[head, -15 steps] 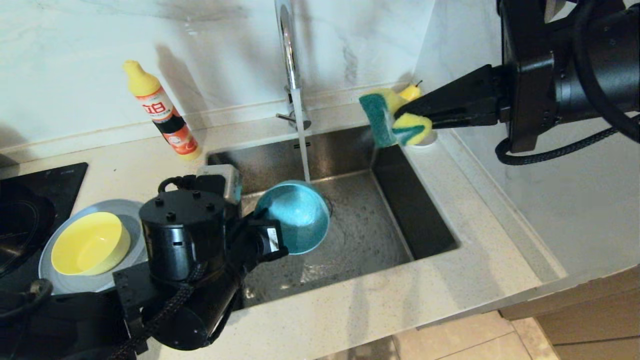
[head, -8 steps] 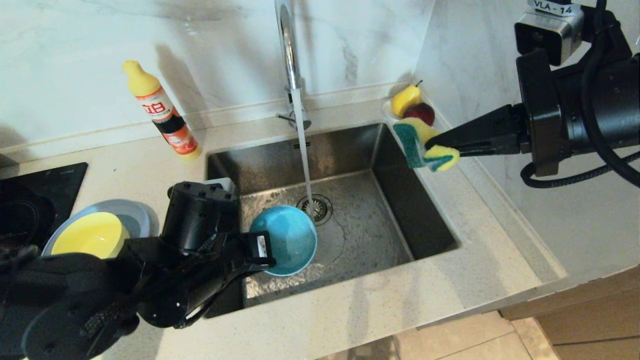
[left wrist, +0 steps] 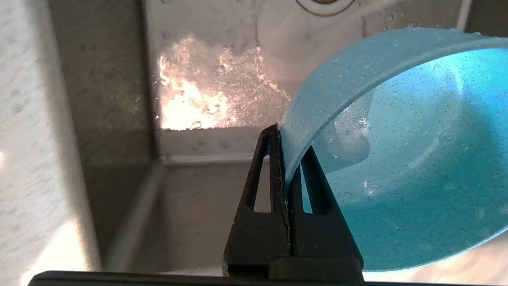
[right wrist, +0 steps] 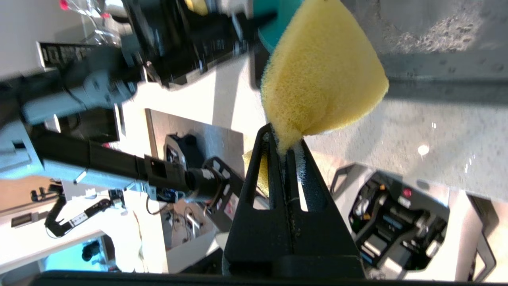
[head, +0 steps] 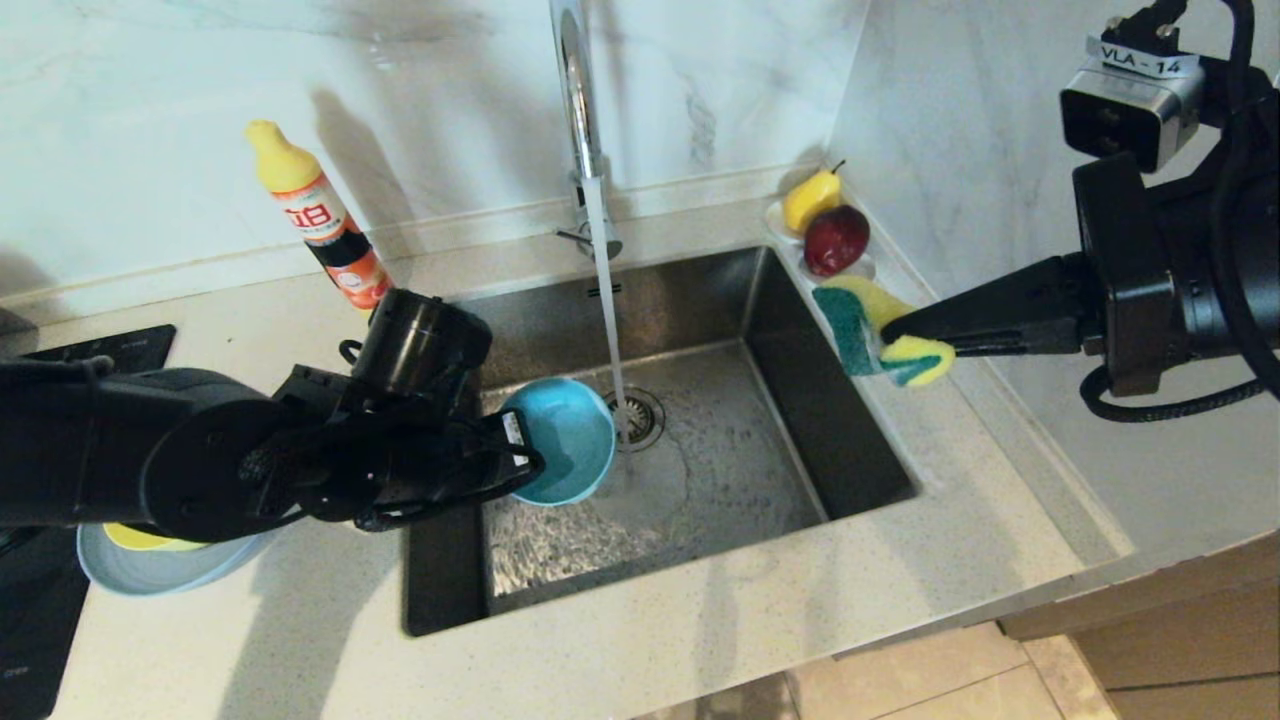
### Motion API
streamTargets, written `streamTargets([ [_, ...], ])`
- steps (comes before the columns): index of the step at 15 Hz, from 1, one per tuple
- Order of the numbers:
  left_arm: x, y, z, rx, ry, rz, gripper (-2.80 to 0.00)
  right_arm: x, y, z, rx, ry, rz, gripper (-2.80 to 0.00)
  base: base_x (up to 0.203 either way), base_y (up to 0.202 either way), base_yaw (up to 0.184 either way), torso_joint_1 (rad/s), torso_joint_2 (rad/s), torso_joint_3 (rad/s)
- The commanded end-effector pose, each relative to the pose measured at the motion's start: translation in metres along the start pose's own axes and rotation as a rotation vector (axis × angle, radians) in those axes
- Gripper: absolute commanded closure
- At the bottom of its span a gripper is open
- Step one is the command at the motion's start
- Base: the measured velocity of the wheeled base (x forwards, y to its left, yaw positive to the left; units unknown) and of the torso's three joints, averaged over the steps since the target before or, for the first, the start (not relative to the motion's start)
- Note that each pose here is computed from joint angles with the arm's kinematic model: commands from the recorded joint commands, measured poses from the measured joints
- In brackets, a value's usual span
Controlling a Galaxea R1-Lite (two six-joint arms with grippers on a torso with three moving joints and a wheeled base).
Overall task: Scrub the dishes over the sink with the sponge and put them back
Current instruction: Rinse the bowl
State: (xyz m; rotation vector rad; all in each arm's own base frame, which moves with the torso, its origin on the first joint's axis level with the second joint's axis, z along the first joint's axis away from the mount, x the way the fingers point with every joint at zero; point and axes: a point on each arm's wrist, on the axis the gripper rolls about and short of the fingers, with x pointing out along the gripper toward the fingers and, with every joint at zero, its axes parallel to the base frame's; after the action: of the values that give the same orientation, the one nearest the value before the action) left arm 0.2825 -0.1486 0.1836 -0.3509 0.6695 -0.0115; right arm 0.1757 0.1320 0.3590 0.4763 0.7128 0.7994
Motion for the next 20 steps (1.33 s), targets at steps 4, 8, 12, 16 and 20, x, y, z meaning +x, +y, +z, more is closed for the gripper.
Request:
streamTargets([
  [4,0.033,-0.021,0.014,-0.057,0.025,-0.026,0.00,0.007,-0.011,-0.012,0.007,0.008,0.001,0.00,0.000,0.000,0.000,0.000,0.00,0.000],
  [8,0.056,-0.019,0.013,-0.120,0.042,0.005,0.00,0.008,-0.012,-0.013,-0.002,-0.011,0.017,0.00,0.000,0.000,0.000,0.000,0.00,0.000],
  [12,0.067,-0.011,0.020,-0.161,0.033,0.026,0.00,0.005,-0.010,-0.013,-0.007,-0.017,0.023,0.00,0.000,0.000,0.000,0.000,0.00,0.000],
  [16,0.074,-0.011,0.024,-0.198,0.038,0.010,0.00,0.005,-0.010,-0.013,-0.007,-0.017,0.023,0.00,0.000,0.000,0.000,0.000,0.00,0.000],
  [20,0.089,-0.021,0.031,-0.204,0.032,-0.022,0.00,0.000,-0.011,-0.018,-0.003,-0.013,0.022,0.00,0.000,0.000,0.000,0.000,0.00,0.000],
])
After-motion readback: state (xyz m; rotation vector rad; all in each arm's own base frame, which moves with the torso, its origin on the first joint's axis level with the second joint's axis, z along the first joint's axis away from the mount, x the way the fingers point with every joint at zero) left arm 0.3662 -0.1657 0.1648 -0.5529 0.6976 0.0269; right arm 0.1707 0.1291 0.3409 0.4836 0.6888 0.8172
